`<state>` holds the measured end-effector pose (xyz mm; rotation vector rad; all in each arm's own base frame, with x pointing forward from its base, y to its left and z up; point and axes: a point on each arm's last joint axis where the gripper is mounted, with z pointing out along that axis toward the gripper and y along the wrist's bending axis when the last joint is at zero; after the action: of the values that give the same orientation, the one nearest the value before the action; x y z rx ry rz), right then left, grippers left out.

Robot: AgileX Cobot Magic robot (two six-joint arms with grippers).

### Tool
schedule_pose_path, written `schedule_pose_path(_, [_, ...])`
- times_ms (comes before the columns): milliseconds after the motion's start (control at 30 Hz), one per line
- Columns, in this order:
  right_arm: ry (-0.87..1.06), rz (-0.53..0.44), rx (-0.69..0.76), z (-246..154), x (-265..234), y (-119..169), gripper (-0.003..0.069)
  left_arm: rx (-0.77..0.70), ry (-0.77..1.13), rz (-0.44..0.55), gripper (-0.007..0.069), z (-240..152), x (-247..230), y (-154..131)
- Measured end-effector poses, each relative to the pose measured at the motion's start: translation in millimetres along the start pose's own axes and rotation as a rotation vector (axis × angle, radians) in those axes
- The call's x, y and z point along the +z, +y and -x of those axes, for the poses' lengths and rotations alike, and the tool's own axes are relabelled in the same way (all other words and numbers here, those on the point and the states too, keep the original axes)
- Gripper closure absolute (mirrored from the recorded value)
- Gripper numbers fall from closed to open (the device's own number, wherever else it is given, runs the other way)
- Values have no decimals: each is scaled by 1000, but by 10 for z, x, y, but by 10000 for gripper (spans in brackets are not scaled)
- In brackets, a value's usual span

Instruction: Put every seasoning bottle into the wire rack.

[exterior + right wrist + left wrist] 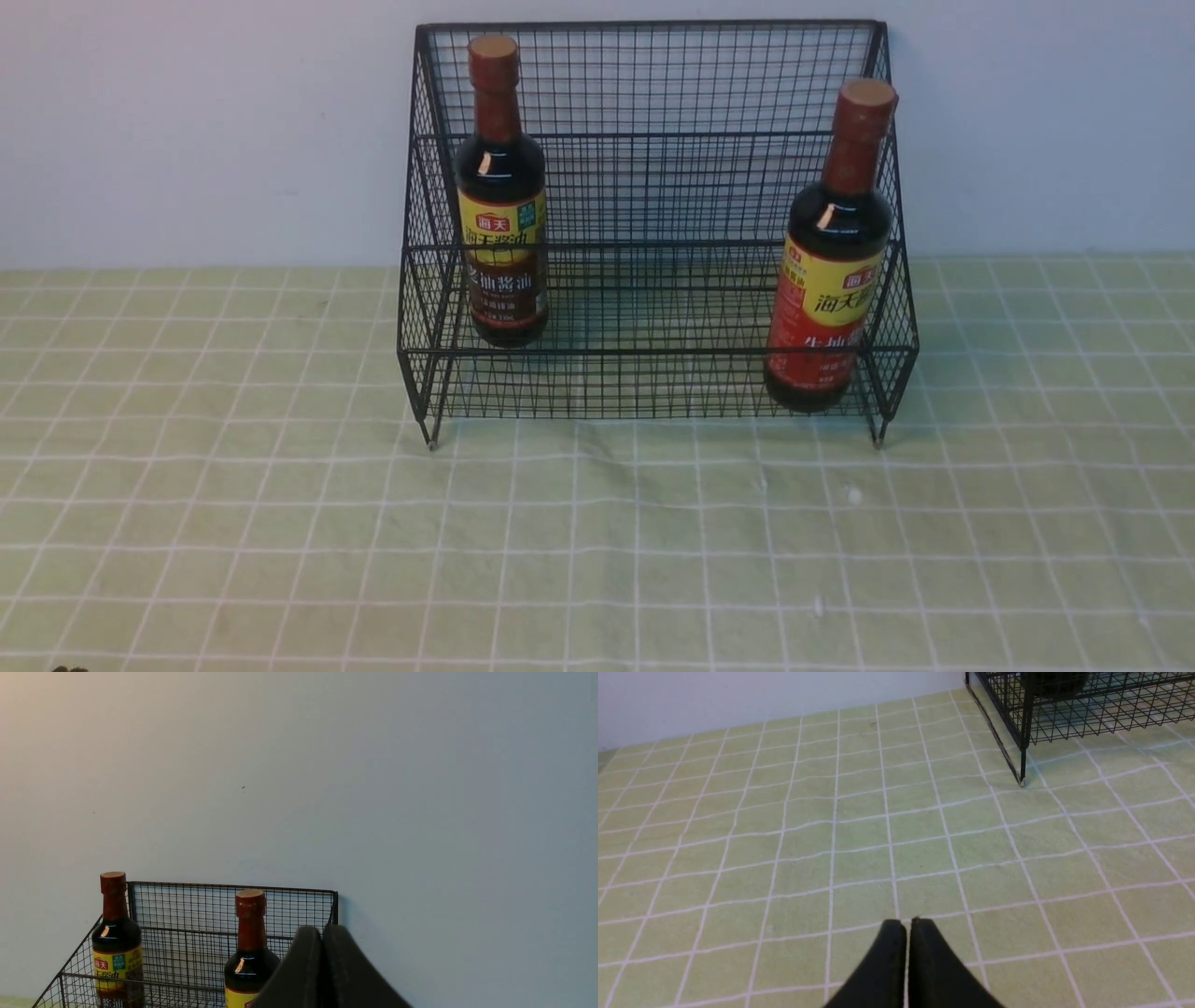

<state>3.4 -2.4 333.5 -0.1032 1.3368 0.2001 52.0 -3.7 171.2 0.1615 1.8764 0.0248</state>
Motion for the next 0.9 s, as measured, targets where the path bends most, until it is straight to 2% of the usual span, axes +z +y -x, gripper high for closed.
schedule_pose_path(733, [3,0,-2,-9,3,0,671,0,0,0,632,0,0,0])
schedule_pose_path(900, [66,-61,-20,-225,66,-14,671,0,0,0,632,0,0,0])
